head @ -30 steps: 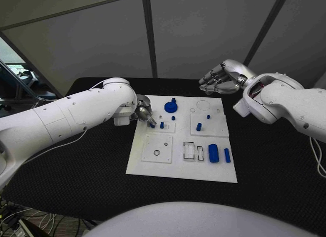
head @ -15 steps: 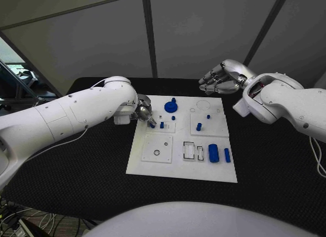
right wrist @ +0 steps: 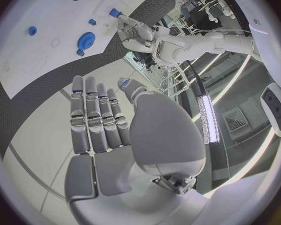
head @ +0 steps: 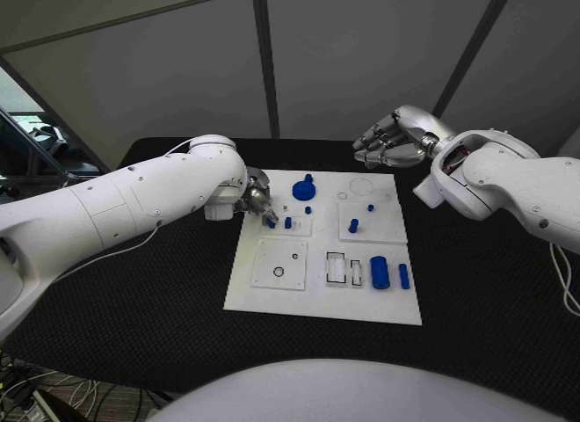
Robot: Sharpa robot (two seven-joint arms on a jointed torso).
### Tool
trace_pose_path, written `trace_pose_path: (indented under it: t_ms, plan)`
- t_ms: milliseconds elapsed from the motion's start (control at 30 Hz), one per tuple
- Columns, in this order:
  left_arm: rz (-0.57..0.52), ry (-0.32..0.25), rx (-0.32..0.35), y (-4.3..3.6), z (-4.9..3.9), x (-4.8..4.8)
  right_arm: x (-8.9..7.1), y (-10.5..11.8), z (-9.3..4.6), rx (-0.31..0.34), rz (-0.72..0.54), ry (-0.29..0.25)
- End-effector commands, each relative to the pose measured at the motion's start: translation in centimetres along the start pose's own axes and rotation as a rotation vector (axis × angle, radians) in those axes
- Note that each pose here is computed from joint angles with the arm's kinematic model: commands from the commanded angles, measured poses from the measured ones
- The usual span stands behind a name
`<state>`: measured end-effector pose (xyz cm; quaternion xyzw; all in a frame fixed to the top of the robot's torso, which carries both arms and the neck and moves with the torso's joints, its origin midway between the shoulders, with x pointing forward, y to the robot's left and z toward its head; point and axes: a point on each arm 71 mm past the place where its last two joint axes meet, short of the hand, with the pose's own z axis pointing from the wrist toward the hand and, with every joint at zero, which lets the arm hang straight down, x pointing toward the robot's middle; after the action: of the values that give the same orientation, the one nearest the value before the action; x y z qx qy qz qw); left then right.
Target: Assemble the parts on the task board
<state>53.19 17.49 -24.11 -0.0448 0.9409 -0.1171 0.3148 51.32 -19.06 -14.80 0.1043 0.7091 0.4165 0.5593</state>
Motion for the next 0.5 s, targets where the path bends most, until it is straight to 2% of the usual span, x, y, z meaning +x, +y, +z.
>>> trace_pose_path:
  t_ms: [33,500]
  plan:
    - [0.011,0.022,-0.045,0.34,0.29,0.38,-0.04,0.24,0.03,-0.013,-0.002,0.001]
    - [0.029,0.044,-0.071,0.23,0.61,0.69,-0.02,0.26,0.03,-0.014,-0.002,0.003]
